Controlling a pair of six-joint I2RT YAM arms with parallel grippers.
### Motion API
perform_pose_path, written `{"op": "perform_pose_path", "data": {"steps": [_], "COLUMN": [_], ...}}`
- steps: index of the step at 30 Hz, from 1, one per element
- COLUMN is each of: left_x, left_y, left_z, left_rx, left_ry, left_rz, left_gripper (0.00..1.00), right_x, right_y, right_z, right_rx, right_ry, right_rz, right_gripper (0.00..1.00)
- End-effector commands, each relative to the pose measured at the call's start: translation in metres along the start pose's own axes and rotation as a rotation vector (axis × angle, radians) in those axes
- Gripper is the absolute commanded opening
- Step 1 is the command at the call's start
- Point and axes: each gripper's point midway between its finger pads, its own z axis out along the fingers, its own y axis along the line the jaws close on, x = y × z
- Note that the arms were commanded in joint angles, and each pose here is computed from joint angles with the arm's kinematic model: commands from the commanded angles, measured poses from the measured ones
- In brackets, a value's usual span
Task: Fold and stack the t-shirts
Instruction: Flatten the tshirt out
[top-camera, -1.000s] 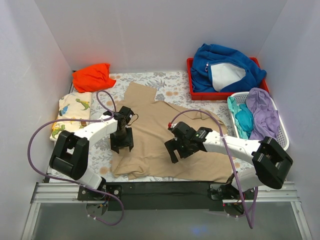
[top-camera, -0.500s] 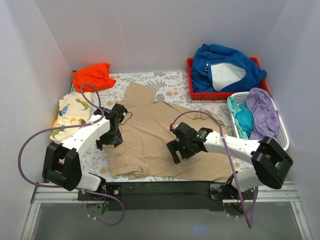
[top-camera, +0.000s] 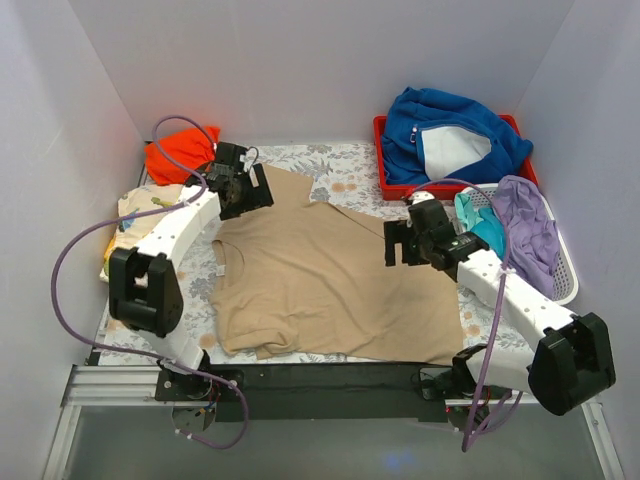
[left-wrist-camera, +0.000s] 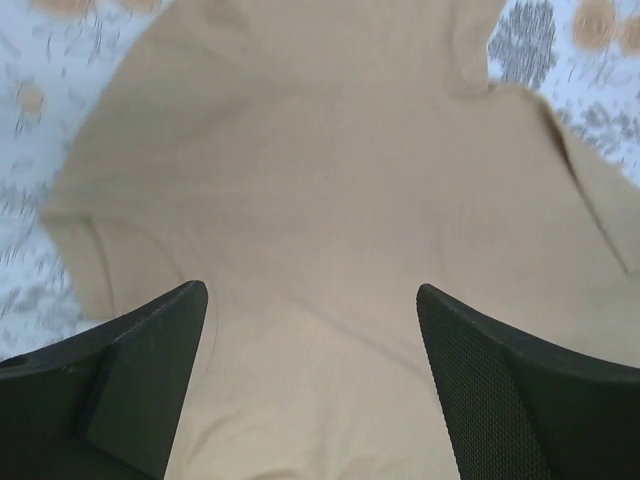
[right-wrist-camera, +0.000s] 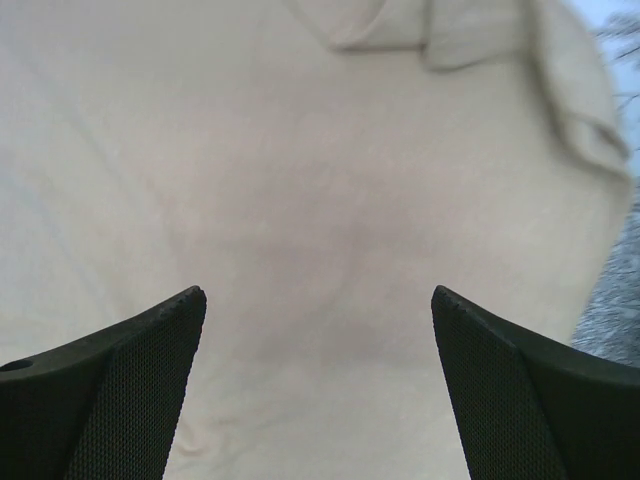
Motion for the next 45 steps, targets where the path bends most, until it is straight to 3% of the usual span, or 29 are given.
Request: {"op": "perform_pose_path", "data": {"steps": [1,10,15,25,29,35,40,45], "left_x": [-0.040,-0.116,-0.114,-0.130,-0.138,-0.142,-0.142,-0.139], "left_y": [-0.008,-0.019,-0.023,-0.026,-0.029,-0.040,-0.046,-0.029], "left_z": [0.050,0.144,0.189,0.210,0.208,0.202,0.203,0.220], "left_rx": [0.143,0.287,0.338,0.432,0.445,0.508,0.558,0.441], "left_ry": [-0.016,-0.009,0.049,0.000,-0.025,-0.035,-0.052,-0.093], "left_rz": [0.008,-0.026,-0.038,-0.083,-0.085,-0.073,-0.047,0.015], "left_gripper": [0.85,0.85,0.85,0.85,0.85,0.86,0.86,0.87], "right_x": [-0.053,-0.072,-0.074,-0.091,-0.094,-0.084,-0.081,-0.085], "right_y": [-0.027,-0.081,-0.080,-0.068,-0.064,-0.081,-0.081,-0.075], "right_z": [-0.005,0.030,0.056,0.075,0.078,0.087,0.090,0.086], "right_rx": [0.012,0.029,-0.044,-0.141,-0.175,-0.083,-0.072,-0.083], "right_ry": [-0.142,-0.128,-0.082,-0.094,-0.097,-0.073,-0.071,-0.084], "right_rz": [0.030,0.182,0.200,0.218,0.169,0.093,0.082,0.066], "right_gripper": [0.99,0.98,0.98,0.97,0.86,0.76,0.79,0.81]}}
